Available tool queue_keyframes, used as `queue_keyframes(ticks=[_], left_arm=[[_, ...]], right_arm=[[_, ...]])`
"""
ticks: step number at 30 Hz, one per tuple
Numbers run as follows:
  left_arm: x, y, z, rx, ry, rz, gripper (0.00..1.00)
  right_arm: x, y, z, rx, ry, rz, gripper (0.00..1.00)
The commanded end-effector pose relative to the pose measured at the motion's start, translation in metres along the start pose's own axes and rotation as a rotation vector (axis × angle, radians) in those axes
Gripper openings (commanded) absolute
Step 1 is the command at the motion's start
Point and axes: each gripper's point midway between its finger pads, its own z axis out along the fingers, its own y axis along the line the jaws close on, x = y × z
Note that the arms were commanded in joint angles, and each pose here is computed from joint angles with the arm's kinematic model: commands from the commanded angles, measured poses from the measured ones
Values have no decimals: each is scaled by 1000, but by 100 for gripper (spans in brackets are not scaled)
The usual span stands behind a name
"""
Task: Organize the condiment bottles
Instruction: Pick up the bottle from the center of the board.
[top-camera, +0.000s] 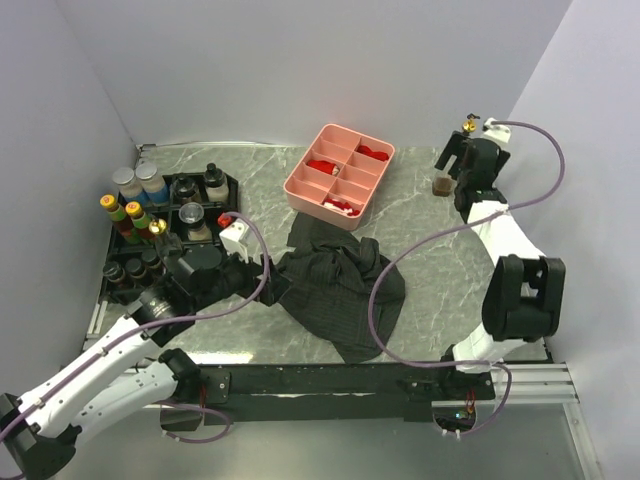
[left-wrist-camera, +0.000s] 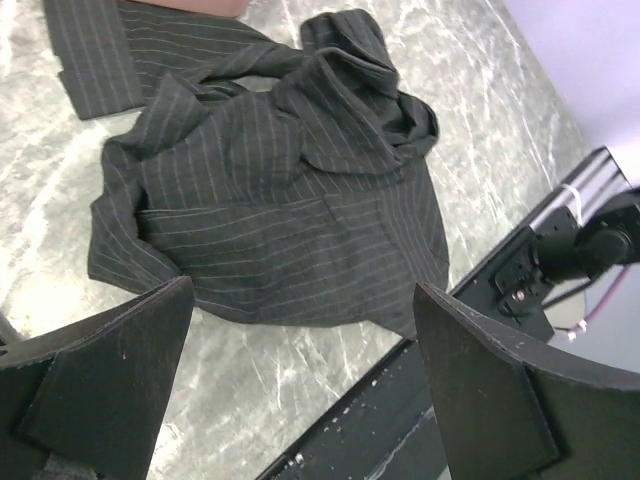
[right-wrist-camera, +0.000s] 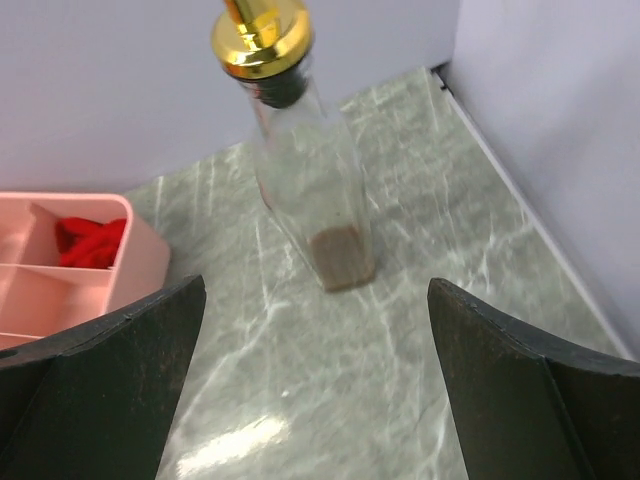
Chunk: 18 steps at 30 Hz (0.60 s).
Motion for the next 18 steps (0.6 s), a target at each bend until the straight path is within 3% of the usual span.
queue_keyframes(ticks=[1, 6, 18], left_arm=[[-11, -18, -14, 77, -38, 18, 97], [-14, -25, -25, 117, -76, 27, 97], [-30, -22, -39, 89, -161, 35, 96]], right_arm=[[-40, 19, 23, -97, -150, -127, 100], [-33, 19, 50, -101, -168, -247, 100], [-22, 21, 97, -102, -153, -293, 100]])
